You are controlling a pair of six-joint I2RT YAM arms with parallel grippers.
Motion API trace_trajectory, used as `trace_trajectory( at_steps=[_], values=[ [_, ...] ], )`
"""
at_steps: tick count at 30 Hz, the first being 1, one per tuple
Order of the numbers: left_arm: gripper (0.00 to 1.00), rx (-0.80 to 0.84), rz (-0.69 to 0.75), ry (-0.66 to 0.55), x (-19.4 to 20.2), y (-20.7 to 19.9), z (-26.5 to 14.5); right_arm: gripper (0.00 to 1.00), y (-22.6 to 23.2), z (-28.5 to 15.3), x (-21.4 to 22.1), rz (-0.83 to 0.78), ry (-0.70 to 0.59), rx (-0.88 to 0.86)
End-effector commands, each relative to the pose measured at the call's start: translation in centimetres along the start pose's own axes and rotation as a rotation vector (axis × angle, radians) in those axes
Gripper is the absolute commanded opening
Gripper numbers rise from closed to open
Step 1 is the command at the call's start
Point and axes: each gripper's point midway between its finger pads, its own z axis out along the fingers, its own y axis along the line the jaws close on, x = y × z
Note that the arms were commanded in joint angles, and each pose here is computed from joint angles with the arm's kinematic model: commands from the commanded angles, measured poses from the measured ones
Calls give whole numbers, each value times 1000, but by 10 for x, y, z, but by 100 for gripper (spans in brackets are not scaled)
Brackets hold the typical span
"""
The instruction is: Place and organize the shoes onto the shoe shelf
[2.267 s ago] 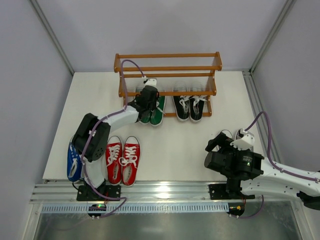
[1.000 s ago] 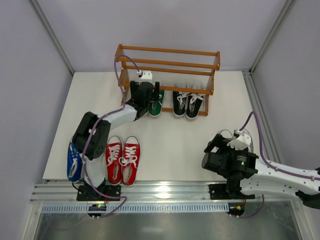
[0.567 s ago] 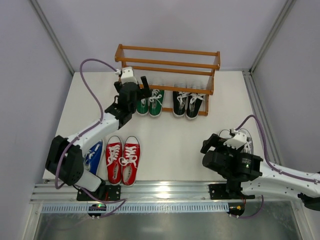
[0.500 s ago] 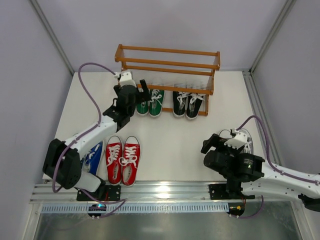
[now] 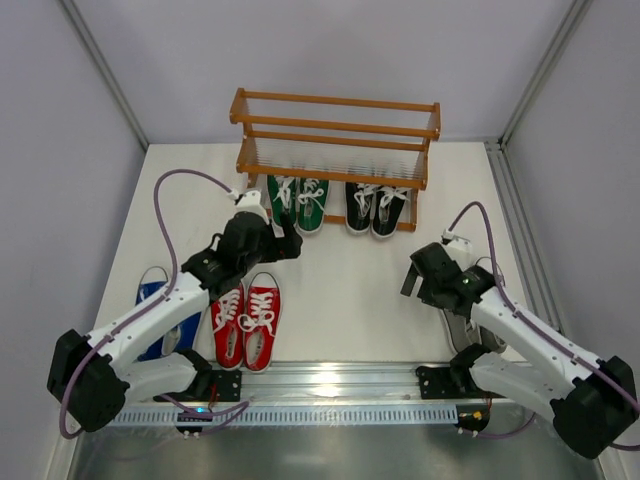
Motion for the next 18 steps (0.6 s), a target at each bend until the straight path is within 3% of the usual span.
trace_trajectory(
  at_steps=[1, 4, 7, 12, 18],
  values=[
    [100, 79, -40, 68, 18, -12, -16, 100, 7, -24, -37, -29, -58, -30],
    [100, 133, -44, 96, 28, -26, -27, 100, -15, -55, -89, 70, -184, 28],
    [100, 169, -31, 135, 41, -37, -33, 100, -43, -69, -113, 80, -210, 101],
    [100, 223, -14, 226, 64, -49, -38, 98, -71, -59, -123, -48, -144, 205],
    [100, 321, -20, 252, 69, -57, -60, 98, -65, -48, -129, -125, -130, 111]
  ],
)
